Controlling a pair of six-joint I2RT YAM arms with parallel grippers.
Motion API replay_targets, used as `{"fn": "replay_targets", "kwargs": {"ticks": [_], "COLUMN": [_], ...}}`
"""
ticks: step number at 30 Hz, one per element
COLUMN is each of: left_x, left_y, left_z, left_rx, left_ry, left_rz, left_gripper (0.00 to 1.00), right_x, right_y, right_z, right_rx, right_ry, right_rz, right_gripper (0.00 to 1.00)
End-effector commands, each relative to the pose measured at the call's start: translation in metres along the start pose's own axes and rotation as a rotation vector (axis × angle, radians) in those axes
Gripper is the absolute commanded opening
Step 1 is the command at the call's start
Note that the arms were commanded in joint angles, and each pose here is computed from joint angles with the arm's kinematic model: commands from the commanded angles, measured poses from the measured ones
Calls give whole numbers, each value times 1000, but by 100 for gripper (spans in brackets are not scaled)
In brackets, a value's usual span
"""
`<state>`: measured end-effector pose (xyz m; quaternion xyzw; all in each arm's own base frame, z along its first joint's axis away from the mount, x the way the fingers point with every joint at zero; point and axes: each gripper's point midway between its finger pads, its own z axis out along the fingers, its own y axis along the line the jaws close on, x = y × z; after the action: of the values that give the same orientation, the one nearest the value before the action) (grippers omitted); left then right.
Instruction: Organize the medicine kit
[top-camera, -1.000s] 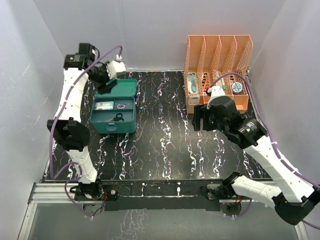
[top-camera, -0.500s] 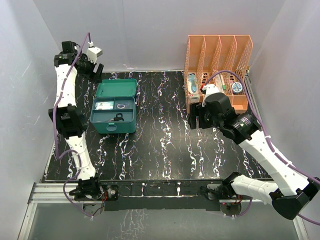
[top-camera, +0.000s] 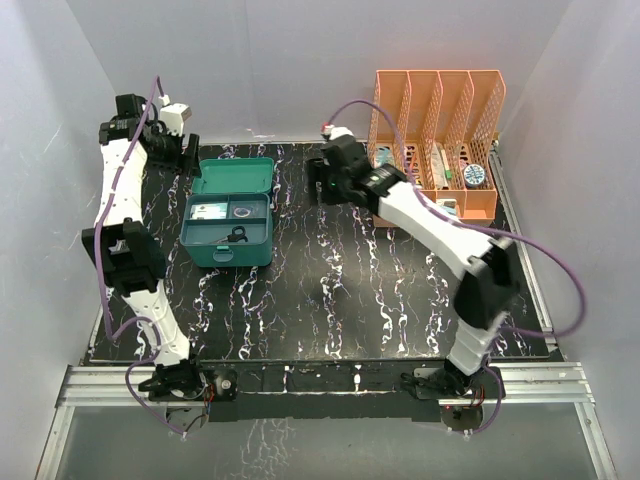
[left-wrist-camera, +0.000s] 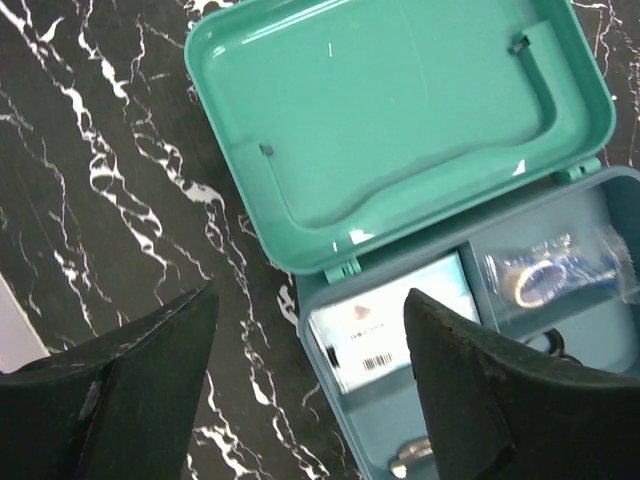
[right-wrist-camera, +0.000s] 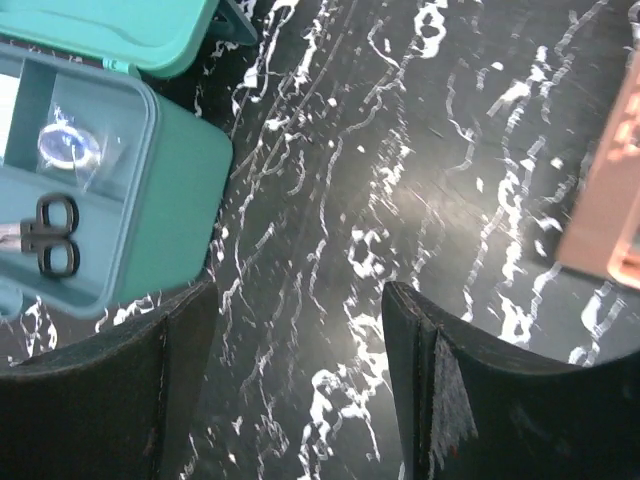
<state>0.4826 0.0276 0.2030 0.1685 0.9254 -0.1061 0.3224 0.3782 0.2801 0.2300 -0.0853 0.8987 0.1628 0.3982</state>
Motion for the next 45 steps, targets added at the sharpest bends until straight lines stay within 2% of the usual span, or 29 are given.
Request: {"fn": "replay_targets", "kwargs": {"ticks": [1, 6, 15, 26, 38, 41, 45], "left_x": [14, 42, 78, 95, 116, 122, 131], "left_y": [-17, -29, -27, -17, -7, -6, -10], "left_z": [-51, -59, -39, -14, 14, 20, 24], "left_rx": [-34, -37, -67, -74, -78, -71, -54], "left_ry": [1, 46, 88, 128, 171, 183, 197], "left_rz": [-61, -76, -104, -95, -103, -106, -111], "left_gripper": [71, 68, 67, 66, 64, 60, 47], "right_x": [-39, -35, -33, -12, 17, 22, 30], "right_y": [48, 82, 119, 113, 105, 106, 104], "right_z": [32, 72, 109, 131, 150, 152, 155], "right_rx": [-68, -104, -159, -112, -85, -90, -85], "right_ry": [-73, -49, -38, 1, 71, 89, 112], "right_rz": [19, 40, 65, 60, 46, 46, 42], "right_gripper": [64, 63, 61, 57, 46, 39, 30]}}
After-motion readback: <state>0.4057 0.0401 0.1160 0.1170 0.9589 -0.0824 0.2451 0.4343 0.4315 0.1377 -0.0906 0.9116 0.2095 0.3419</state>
